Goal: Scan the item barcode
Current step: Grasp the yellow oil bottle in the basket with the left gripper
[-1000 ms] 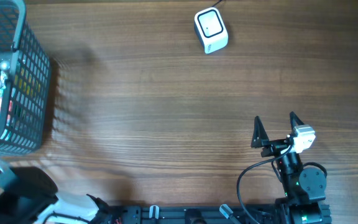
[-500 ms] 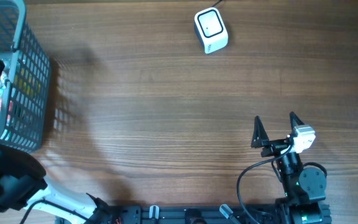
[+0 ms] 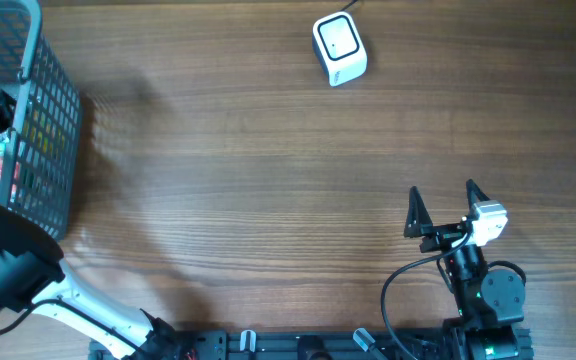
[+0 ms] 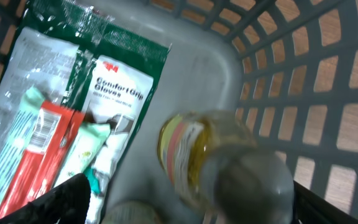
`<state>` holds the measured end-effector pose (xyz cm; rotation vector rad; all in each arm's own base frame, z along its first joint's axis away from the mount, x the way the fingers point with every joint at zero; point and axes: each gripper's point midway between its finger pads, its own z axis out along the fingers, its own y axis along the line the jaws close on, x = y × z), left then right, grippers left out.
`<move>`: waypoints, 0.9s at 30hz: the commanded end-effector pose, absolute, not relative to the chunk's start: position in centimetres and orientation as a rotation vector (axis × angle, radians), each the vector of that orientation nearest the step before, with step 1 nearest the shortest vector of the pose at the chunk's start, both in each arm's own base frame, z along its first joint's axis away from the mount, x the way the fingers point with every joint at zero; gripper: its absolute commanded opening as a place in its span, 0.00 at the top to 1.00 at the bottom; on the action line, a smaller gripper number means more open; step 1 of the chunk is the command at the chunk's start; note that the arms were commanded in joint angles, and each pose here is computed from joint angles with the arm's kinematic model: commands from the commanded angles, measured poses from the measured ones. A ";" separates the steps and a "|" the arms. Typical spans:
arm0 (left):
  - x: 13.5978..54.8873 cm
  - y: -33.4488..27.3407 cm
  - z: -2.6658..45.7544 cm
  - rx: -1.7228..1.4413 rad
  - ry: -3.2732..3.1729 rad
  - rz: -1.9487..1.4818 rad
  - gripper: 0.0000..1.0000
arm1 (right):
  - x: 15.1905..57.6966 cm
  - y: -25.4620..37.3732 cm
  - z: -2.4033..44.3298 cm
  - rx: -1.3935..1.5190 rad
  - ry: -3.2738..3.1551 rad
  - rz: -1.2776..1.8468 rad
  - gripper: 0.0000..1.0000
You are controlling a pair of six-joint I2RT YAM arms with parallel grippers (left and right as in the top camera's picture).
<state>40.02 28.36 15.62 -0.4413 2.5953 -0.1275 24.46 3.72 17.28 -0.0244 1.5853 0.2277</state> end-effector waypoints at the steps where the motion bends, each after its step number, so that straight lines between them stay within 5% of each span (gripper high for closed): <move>1: 41.5 27.6 15.3 -0.368 2.580 -0.148 0.17 | 24.5 3.5 17.4 -0.015 1.578 0.224 0.00; 11: 42.3 26.9 12.8 -0.357 2.620 -0.183 0.26 | 24.5 3.5 17.4 -0.015 1.578 0.224 0.00; 14: 42.3 26.9 12.7 -0.358 2.622 -0.185 0.41 | 24.5 3.5 17.4 -0.015 1.578 0.224 0.00; 27: 42.8 27.2 13.4 -0.349 2.592 -0.166 0.67 | 24.5 3.5 17.4 -0.015 1.578 0.224 0.00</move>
